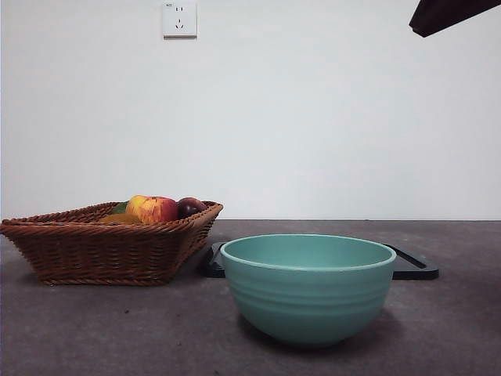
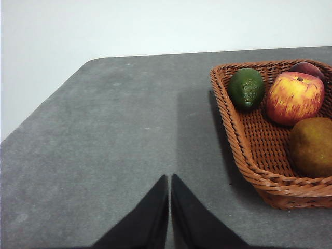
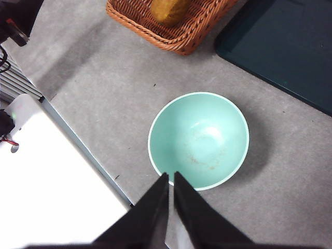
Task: Pick up the wifruite, put it on the bowl, pick up the plate, put it on desk
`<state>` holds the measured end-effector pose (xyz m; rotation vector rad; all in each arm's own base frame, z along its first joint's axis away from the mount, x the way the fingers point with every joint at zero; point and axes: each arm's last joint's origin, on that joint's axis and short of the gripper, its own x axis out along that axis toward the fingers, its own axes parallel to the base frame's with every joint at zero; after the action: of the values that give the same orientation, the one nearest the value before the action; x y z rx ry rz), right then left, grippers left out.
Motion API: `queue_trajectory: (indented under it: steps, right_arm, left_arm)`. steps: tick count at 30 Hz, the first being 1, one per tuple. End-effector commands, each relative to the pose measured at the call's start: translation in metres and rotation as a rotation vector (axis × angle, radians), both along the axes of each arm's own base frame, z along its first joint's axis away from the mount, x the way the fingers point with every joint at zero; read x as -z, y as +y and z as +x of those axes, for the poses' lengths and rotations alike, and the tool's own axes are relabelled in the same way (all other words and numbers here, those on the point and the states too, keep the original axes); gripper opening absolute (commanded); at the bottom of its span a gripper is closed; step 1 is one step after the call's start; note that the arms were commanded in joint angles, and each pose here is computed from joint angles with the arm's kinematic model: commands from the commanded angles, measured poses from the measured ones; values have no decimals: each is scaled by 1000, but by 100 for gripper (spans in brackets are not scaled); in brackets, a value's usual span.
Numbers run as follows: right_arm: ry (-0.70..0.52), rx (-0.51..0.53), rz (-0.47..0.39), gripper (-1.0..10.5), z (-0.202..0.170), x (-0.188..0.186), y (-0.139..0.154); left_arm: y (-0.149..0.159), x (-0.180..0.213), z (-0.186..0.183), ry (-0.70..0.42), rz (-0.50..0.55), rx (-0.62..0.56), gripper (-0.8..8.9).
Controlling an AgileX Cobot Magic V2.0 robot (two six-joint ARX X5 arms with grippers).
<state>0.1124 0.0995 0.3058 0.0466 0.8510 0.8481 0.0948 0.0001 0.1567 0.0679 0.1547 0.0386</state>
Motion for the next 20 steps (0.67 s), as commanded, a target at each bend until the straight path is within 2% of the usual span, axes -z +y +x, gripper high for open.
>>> queue_trajectory:
  steps: [1,4,6,9,14,17,20]
  right_arm:
    - [-29,-16,8,6,1,-5,2]
    - [-94,-37,-13,6,1,-7,0]
    - [-175,8,-40,6,5,-10,-4]
    - [-299,106,-23,6,13,-14,-15]
    - [-425,313,12,6,16,-9,-47]
    - [-565,484,4,6,8,7,-73]
    - [-692,589,1,6,-4,32,-87]
  left_arm:
    - [0,7,1,25,5,-4,7]
    - [0,7,1,25,5,-4,7]
    - [0,7,1,25,6,-4,7]
    - [0,7,1,25,5,-4,7]
    - [0,7,1,25,5,-4,7]
    - [0,7,1,25,5,-4,7]
    - [0,7,1,25,6,-4,7]
